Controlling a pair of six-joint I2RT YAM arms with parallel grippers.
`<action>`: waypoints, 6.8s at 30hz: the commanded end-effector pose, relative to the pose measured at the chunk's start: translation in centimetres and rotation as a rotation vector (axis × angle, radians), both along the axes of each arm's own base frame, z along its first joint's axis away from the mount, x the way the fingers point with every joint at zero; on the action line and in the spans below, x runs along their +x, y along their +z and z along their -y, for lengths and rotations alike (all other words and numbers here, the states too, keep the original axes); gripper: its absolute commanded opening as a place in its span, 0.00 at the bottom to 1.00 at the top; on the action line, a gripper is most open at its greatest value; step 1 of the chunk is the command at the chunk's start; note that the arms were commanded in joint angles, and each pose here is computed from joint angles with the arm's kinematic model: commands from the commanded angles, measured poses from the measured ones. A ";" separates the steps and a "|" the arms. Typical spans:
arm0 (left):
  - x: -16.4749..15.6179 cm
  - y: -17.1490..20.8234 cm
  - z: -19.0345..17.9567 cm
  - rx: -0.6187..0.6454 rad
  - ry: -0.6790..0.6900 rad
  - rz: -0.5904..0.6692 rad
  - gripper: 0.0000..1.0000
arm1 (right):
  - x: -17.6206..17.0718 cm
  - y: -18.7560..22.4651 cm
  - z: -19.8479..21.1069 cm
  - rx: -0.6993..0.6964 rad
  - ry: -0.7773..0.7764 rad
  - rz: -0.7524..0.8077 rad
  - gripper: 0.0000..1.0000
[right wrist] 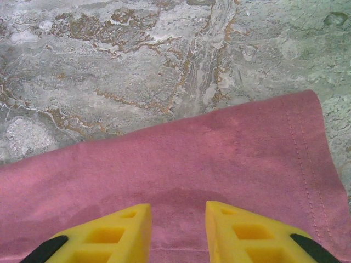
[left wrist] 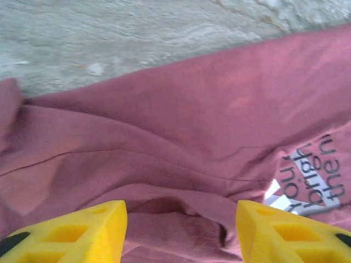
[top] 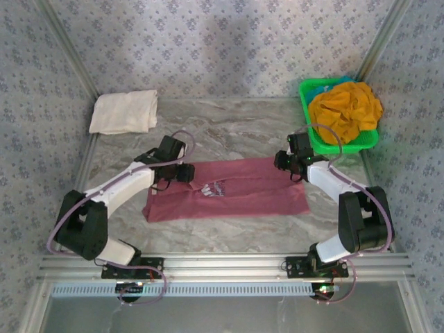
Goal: Fold and stack the t-shirts
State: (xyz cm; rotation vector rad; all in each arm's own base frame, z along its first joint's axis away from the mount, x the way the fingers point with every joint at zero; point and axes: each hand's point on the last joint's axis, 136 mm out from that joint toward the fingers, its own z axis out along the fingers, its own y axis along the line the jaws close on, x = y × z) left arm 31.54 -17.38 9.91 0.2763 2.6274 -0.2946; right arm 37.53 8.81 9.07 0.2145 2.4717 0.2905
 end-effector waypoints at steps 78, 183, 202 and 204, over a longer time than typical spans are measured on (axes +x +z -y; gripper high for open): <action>-7.9 -0.9 -0.4 -0.077 0.047 0.068 0.06 | 0.7 0.2 1.7 0.020 -0.028 -0.044 0.39; 27.5 -0.9 4.2 -0.195 0.184 0.200 0.00 | -3.4 3.7 -2.1 -0.032 0.039 0.020 0.39; 16.6 -1.9 4.7 -0.350 0.320 0.097 0.00 | 0.2 3.1 -6.2 0.013 0.159 0.017 0.39; 16.6 -3.1 5.1 -0.358 0.330 0.066 0.00 | 0.4 2.9 -6.5 0.012 0.166 0.011 0.39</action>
